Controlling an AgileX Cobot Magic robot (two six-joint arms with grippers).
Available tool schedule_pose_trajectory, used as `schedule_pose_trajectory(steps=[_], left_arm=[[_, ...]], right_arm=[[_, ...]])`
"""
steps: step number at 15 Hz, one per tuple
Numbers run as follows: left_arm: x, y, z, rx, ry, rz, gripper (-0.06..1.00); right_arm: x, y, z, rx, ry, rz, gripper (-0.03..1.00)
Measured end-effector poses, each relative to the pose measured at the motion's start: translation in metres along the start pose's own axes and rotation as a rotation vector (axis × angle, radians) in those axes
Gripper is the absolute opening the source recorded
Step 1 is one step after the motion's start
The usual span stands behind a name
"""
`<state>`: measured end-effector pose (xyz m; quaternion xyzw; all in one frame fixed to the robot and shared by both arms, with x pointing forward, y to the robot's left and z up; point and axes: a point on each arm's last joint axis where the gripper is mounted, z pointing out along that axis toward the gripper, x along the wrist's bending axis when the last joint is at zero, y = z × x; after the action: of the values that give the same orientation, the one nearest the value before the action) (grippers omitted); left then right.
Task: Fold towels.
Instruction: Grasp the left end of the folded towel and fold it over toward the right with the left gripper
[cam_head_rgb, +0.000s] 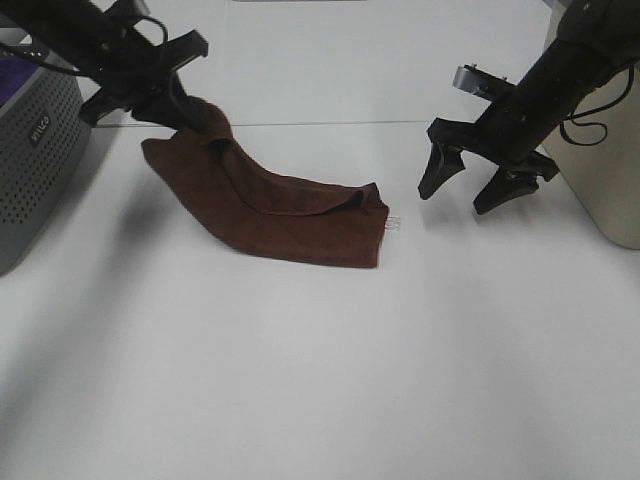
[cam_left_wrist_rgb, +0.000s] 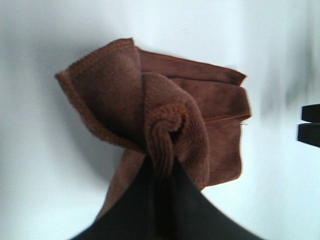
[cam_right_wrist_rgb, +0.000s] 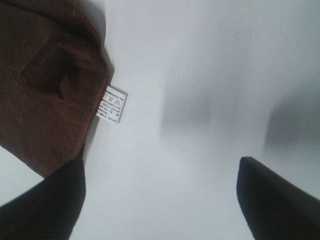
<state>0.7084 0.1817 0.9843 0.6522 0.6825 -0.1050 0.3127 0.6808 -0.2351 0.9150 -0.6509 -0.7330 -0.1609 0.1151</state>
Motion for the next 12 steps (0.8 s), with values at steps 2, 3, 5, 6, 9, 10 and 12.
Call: schedule_pose_trajectory(steps=[2, 3, 5, 6, 9, 10, 12], left_arm=[[-0.04, -0.009, 0.013, -0.008, -0.038, 0.053, 0.02], [-0.056, -0.014, 0.021, -0.017, -0.05, 0.081, 0.02], [-0.08, -0.028, 0.047, -0.019, -0.067, 0.099, 0.01], [-0.086, -0.034, 0.062, -0.018, -0.068, 0.094, 0.01], [-0.094, -0.05, 0.105, -0.016, -0.061, 0.099, 0.08], [-0.095, -0.052, 0.114, -0.027, -0.064, 0.079, 0.15], [-0.1, -0.054, 0.124, -0.048, -0.083, 0.044, 0.4]], right_arm=[[0.0, 0.0, 0.0, 0.0, 0.0, 0.0, 0.78], [0.0, 0.0, 0.0, 0.0, 0.0, 0.0, 0.78], [0.0, 0.0, 0.0, 0.0, 0.0, 0.0, 0.78], [0.0, 0.0, 0.0, 0.0, 0.0, 0.0, 0.78], [0.001, 0.0, 0.0, -0.003, 0.009, 0.005, 0.78], [0.002, 0.0, 0.0, -0.005, 0.017, 0.01, 0.78], [0.002, 0.001, 0.0, -0.006, 0.023, 0.013, 0.78]])
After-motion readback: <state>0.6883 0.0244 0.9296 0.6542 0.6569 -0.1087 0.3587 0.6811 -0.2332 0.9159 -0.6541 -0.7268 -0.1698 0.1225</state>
